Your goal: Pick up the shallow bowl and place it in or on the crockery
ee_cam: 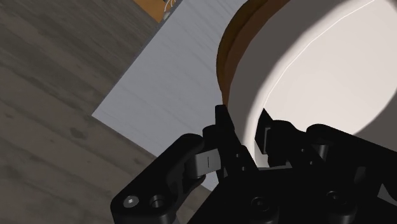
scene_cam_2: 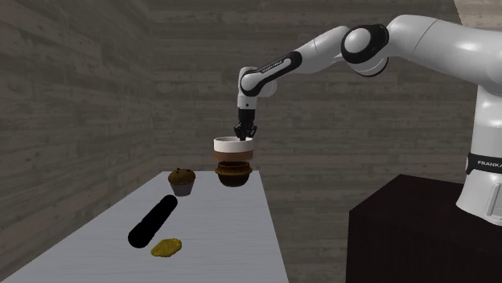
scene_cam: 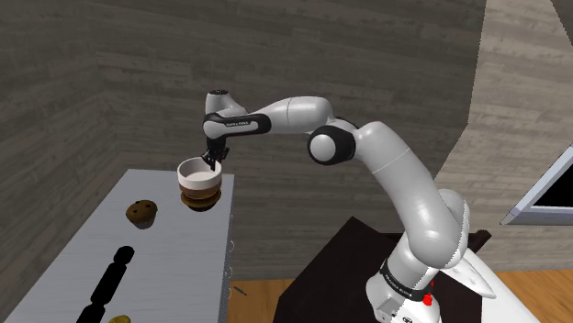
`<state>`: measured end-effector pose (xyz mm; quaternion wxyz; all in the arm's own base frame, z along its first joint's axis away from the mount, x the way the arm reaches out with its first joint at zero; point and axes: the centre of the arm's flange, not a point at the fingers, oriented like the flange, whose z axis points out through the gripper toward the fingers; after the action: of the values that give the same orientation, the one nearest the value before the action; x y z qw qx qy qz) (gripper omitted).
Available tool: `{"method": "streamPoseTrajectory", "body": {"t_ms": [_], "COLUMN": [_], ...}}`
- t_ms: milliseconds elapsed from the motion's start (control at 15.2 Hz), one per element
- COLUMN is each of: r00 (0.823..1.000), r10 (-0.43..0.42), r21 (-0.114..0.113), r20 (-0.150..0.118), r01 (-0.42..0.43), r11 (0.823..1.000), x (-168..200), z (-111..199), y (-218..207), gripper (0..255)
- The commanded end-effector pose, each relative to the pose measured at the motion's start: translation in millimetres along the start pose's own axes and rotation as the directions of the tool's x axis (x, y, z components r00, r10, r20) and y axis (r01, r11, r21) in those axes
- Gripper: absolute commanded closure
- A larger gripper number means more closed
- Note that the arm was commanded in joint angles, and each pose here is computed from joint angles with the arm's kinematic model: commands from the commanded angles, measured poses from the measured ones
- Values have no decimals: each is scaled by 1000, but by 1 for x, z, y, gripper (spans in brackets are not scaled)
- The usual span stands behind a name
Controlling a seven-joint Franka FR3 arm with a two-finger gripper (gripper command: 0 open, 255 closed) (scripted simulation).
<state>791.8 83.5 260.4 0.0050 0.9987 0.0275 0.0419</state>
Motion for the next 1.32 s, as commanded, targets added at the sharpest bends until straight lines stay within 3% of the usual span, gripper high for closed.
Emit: {"method": "streamPoseTrajectory", "body": {"t_ms": [0, 132, 660, 726, 1056, 1254], "r00": [1000, 1000, 1000, 1000, 1000, 1000], "r10": [0, 0, 0, 0, 0, 0], "r21": [0, 0, 0, 0, 0, 0], "r20": [-1, -1, -1, -1, -1, -1], "r01": [0, 0, 0, 0, 0, 0], "r11": [1000, 1000, 1000, 1000, 1000, 1000], "x": [-1, -2, -2, -2, -2, -2], "z": [9, 22, 22, 22, 22, -18], "y": [0, 0, 0, 0, 0, 0], "gripper": [255, 255, 255, 0, 0, 0]}}
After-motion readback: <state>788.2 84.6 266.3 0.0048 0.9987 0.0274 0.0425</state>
